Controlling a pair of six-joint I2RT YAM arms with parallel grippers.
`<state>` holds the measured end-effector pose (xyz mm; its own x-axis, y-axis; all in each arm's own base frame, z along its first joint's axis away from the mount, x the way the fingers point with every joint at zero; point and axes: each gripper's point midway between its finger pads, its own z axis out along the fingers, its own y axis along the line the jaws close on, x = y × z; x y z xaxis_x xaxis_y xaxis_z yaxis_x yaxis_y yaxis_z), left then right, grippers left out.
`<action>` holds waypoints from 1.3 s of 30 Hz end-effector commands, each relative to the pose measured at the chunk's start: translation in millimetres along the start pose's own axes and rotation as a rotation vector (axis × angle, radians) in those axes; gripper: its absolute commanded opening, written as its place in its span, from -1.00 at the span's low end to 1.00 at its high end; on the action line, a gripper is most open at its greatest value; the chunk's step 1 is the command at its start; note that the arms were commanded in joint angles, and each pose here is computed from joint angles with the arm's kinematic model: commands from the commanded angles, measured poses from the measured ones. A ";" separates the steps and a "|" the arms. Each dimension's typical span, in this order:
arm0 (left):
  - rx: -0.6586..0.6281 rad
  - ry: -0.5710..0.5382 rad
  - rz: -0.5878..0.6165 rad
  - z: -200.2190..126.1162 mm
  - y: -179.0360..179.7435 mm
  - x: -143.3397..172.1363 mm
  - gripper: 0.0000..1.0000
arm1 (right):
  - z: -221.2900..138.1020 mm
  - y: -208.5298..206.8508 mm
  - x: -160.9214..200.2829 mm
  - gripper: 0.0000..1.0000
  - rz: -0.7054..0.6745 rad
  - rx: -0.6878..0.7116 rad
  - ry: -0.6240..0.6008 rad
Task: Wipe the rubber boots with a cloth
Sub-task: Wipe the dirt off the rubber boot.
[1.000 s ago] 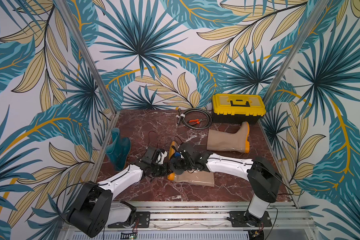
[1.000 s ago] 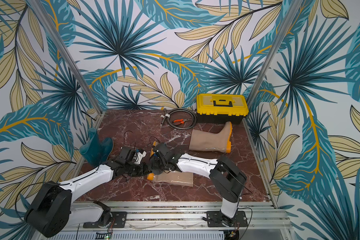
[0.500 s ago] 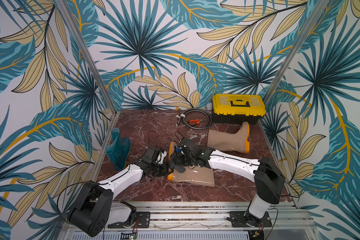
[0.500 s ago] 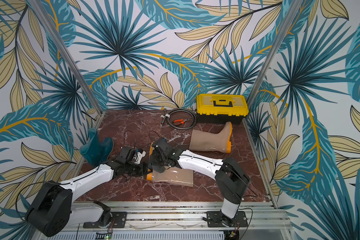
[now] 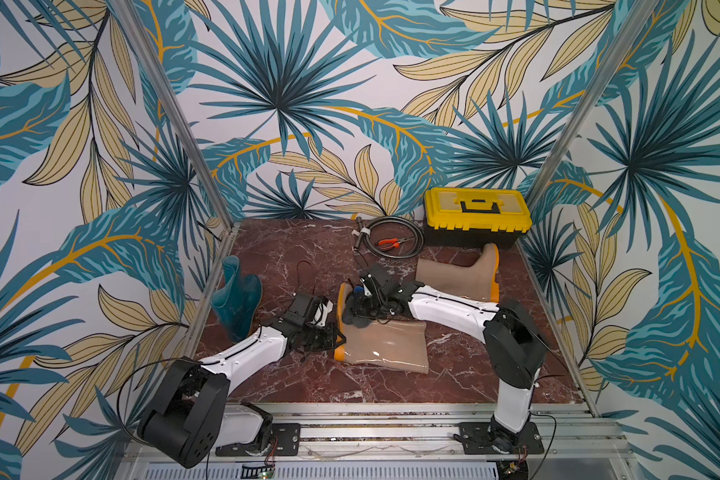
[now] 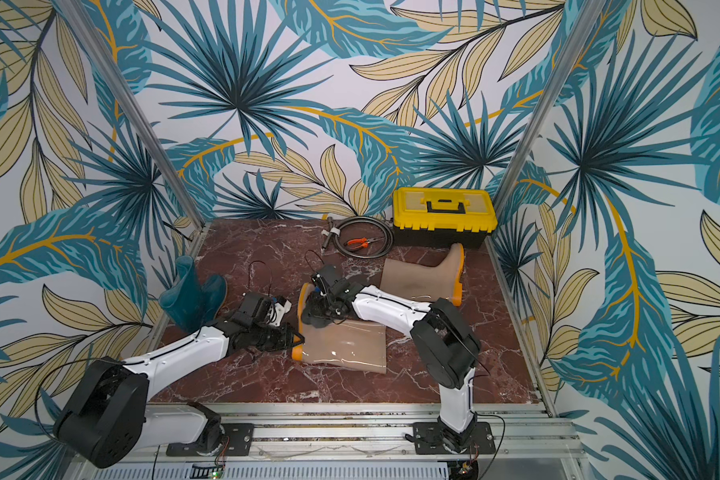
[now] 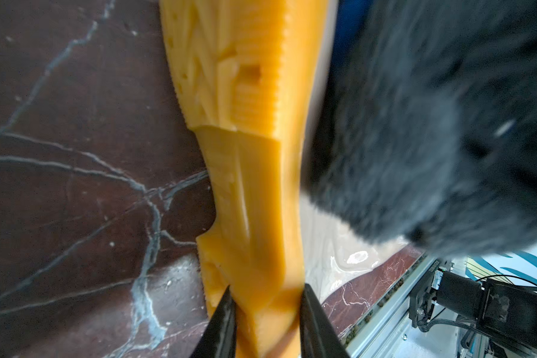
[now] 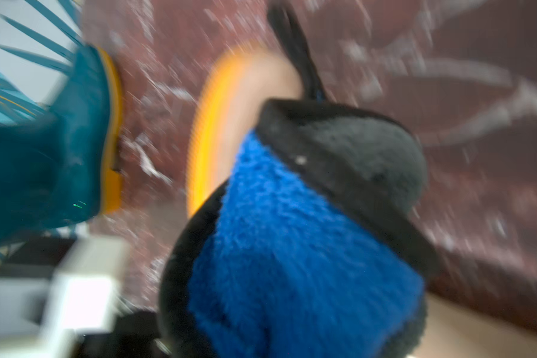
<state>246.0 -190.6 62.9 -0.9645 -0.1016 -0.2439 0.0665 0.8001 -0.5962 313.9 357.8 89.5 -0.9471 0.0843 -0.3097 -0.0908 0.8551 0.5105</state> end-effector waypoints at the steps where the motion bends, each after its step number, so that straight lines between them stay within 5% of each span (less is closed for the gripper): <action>1: -0.038 -0.003 0.006 3.4 8.0 -4.1 -0.70 | -16.4 -5.3 50.1 -1.00 0.020 -0.001 0.058; 6: -0.032 -0.013 0.011 1.7 5.1 -8.8 -0.82 | -16.1 -17.2 124.1 -1.00 0.028 0.036 0.165; 9: -0.032 -0.029 0.014 -0.5 3.6 -13.8 -0.87 | -17.3 -4.2 128.2 -1.00 0.011 0.017 0.163; 15: -0.010 -0.015 0.018 0.4 -1.6 -13.7 -1.00 | -26.7 28.5 52.6 -1.00 -0.134 0.020 0.035; 25: 0.022 -0.012 0.040 -3.4 -8.9 -10.4 -1.00 | 2.5 36.5 -89.0 -1.00 -0.141 0.076 -0.068; 29: 0.008 -0.003 0.035 -0.5 -4.1 -7.8 -1.00 | 11.0 36.9 -65.9 -1.00 -0.084 0.023 -0.013; 36: -0.004 0.007 0.039 3.1 0.0 -7.4 -1.00 | 0.3 -9.1 41.9 -1.00 0.001 0.045 0.079; 39: -0.007 0.010 0.044 4.7 1.0 -8.3 -1.00 | -9.6 -25.8 61.4 -1.00 0.020 0.066 0.096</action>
<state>246.9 -192.6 63.2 -0.9684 -0.0694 -0.2394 0.0897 0.7991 -0.5945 273.6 344.0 71.3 -0.9617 0.0244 -0.2731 -0.1039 0.8893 0.4453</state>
